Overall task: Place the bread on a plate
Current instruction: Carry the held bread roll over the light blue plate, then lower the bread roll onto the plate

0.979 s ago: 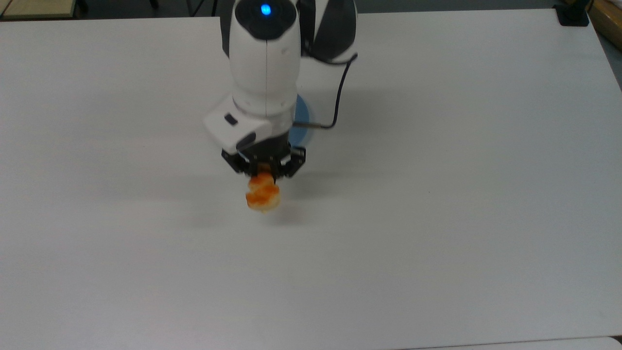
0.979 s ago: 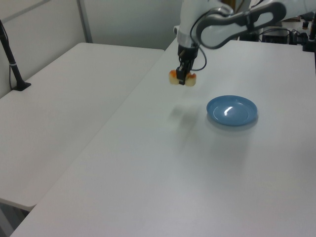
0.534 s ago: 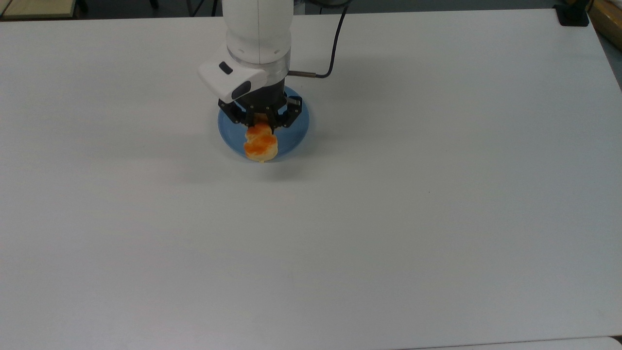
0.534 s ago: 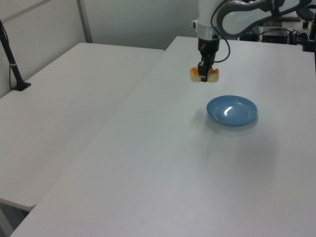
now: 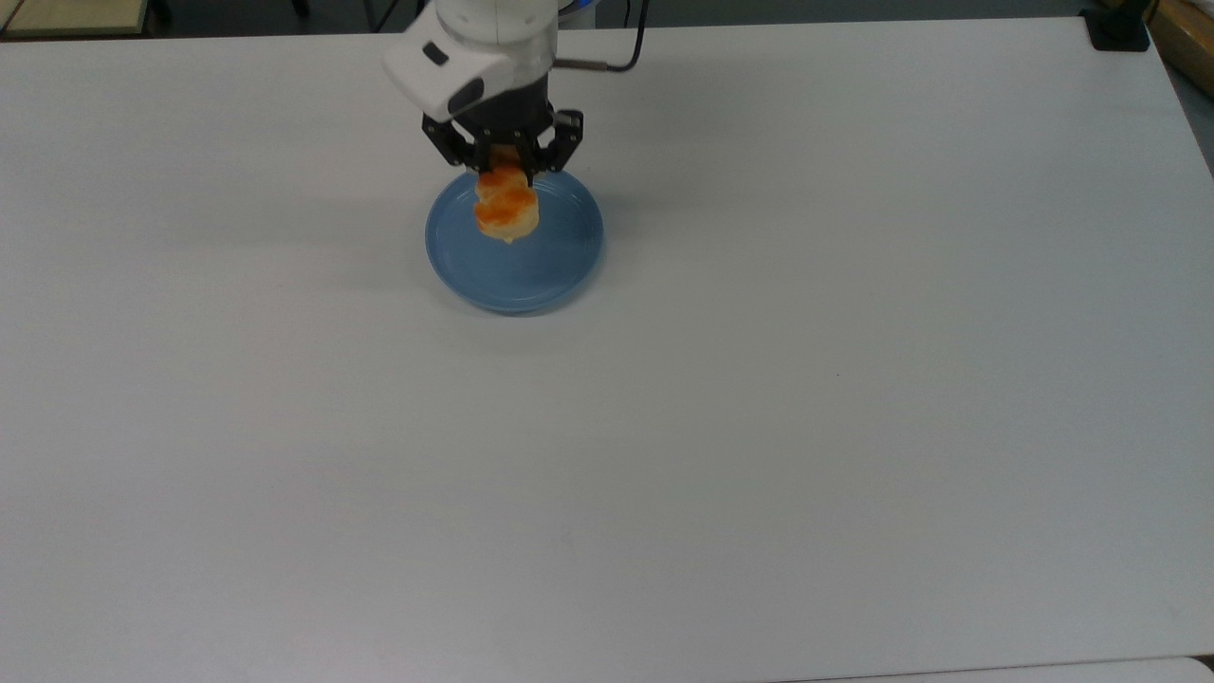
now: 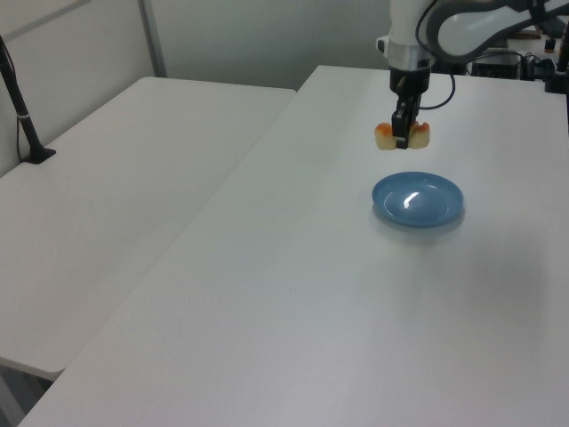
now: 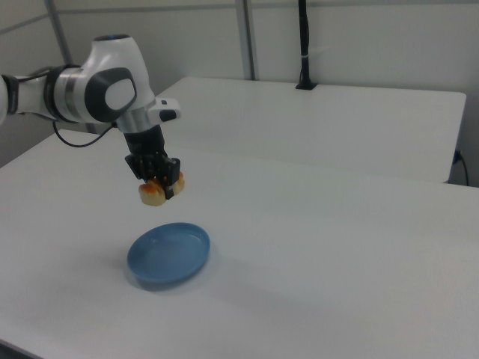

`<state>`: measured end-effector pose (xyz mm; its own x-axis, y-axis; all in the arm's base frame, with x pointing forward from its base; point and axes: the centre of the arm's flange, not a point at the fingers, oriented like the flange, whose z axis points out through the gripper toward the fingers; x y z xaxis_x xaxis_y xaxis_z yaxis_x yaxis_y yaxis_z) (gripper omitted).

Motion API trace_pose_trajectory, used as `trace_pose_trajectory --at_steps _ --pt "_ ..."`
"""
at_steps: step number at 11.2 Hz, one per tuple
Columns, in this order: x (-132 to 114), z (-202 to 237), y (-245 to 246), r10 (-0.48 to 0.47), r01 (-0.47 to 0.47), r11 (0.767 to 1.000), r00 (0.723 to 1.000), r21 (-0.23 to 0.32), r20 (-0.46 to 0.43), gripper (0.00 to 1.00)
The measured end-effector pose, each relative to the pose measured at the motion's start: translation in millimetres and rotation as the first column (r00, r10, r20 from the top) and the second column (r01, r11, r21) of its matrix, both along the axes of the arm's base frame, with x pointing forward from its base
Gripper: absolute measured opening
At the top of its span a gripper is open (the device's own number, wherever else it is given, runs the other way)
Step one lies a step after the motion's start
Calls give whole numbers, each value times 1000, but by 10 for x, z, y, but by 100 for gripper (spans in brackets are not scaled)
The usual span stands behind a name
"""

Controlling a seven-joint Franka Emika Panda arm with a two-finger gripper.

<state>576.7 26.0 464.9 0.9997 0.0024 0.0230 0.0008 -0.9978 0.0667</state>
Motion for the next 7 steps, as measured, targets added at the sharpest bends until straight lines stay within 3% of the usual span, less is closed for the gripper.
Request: trace_pose_trajectory --at_steps 3,7 --pt "-187 340 -113 -8 8 1000 1000 11 -8 42" --pt "-235 390 -146 5 -5 1000 1000 21 -20 44"
